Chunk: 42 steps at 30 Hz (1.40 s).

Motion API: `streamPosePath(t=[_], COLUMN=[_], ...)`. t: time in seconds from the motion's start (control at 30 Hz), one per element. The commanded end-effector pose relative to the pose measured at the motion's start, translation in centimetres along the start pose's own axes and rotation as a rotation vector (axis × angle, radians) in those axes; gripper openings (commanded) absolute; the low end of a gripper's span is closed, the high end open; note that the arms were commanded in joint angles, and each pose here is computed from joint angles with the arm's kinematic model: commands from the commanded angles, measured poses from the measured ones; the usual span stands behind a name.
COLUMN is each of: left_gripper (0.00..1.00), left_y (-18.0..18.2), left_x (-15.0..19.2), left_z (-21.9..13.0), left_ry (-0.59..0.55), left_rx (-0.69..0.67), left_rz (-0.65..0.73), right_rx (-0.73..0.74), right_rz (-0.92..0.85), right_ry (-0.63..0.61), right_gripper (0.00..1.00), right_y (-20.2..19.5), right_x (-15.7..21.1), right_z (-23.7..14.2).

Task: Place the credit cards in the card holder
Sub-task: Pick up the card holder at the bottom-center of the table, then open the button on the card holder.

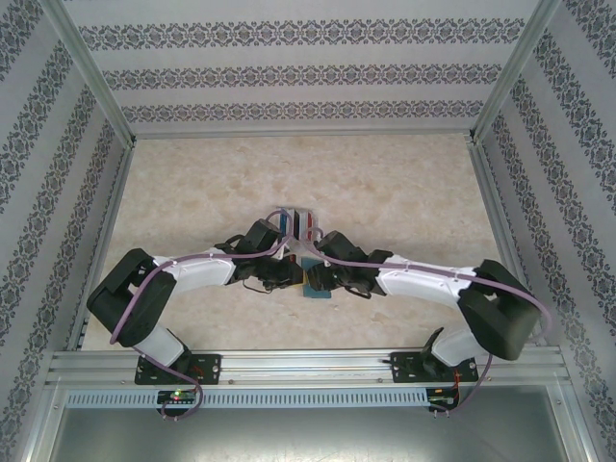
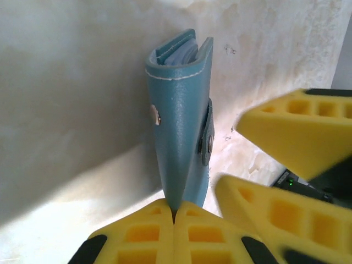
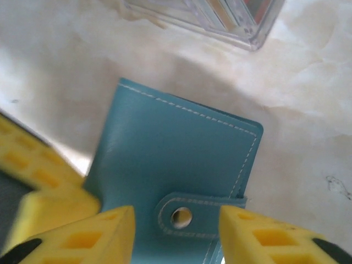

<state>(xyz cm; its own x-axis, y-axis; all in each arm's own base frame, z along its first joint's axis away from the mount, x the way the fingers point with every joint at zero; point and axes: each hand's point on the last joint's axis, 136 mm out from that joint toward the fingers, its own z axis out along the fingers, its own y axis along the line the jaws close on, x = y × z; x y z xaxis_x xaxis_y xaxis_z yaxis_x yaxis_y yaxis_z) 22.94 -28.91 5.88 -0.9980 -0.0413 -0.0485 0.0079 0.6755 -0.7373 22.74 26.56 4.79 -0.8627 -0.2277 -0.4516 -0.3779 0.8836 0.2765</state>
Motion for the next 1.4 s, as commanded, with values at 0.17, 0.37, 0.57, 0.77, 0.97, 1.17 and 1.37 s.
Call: streamPosePath(t=[0.17,0.37,0.57,0.77,0.97,1.17,1.37], left_gripper=[0.0,0.0,0.07,0.49,0.68,0.86,0.88], left_y=[-1.6,-0.9,1.9,3.1,2.4,2.2,1.0], left_x=[-0.1,-0.2,0.0,0.0,-0.4,-1.2,-1.6], left_z=[-1.4,-1.2,-1.4,-0.4,-0.8,-1.9,-2.6], left_ry=[-0.029,-0.026,-0.036,-0.003,-0.027,-0.05,-0.047], left_rx=[0.057,0.032,-0.096,-0.114,-0.072,0.071,0.084], left_rz=[-0.019,-0.025,0.0,0.006,0.034,-0.059,-0.017], right_rx=[0.133,0.128,0.025,-0.19,-0.294,-0.338,-0.379], right_rz=[0.061,0.078,0.118,-0.03,0.052,0.076,0.035], right_ry=[-0.008,-0.027,-0.06,-0.118,-0.176,-0.276,-0.306], right_gripper=[0.12,0.0,0.0,0.0,0.0,0.0,0.0], right_y=[-1.8,-2.1,-1.6,3.3,4.9,5.0,5.8], right_x=[-0.3,-0.2,0.1,-0.5,-1.8,-2.3,-2.7], right_z=[1.3,0.6,-1.0,-3.5,-4.9,-6.7,-8.1])
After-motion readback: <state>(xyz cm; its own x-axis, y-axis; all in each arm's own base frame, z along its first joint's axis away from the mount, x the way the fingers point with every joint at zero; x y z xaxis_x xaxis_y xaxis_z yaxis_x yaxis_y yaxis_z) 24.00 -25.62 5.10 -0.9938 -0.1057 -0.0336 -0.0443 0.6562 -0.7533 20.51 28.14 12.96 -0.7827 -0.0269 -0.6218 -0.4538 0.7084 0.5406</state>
